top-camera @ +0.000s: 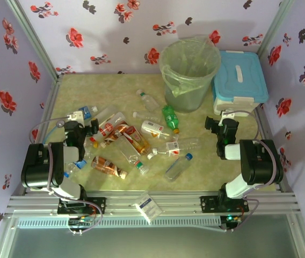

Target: Put the plastic bottles in the bin

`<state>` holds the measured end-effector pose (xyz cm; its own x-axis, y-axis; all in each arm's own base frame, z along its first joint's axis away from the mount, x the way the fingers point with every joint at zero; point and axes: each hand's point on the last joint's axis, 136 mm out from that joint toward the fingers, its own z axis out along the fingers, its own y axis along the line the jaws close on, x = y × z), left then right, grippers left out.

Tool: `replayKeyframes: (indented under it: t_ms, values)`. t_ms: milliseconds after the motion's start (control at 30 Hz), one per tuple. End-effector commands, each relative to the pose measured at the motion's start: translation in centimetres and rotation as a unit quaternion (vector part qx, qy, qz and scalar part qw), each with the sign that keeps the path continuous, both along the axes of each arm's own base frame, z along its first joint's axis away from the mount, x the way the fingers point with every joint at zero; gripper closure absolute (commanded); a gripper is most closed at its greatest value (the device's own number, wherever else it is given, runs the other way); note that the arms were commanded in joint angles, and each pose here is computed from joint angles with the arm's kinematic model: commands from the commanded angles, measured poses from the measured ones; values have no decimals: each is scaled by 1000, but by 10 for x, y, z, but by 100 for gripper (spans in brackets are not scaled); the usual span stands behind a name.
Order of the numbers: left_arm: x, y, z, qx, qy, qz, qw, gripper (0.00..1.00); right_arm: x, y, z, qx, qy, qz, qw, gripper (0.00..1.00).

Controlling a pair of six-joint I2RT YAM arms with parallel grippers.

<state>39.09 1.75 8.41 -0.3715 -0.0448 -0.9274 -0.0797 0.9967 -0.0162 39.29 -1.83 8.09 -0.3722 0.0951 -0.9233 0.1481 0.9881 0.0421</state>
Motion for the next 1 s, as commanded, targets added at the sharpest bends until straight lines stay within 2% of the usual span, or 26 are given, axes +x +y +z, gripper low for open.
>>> replayKeyframes:
  t_ms: [0,133,200,267,367,533,700,833,967]
  values:
    - [8,4,16,16,-11,5,1000,0,7,-10,15,14,-13,-27,999,1]
    - [2,7,42,20,-14,18,1000,0,10,-12,36,15,36,-37,999,1]
    - [-5,12,56,13,-10,43,999,0,5,-20,49,38,51,-77,995,1]
    - [-11,10,73,-4,-7,50,999,0,-7,-25,58,73,77,-117,987,1]
    - [-23,5,94,-19,13,58,998,0,-38,-12,67,121,149,-133,972,1]
    - [-48,0,116,-62,53,72,994,0,-109,21,79,128,227,-126,957,2]
    - [-71,-15,128,-107,76,68,989,1,-166,63,70,218,288,-99,927,8]
    - [-81,-36,129,-137,86,53,985,2,-196,119,49,305,328,-65,892,13]
    - [-80,-59,132,-143,85,27,986,2,-208,175,32,315,363,-16,877,12]
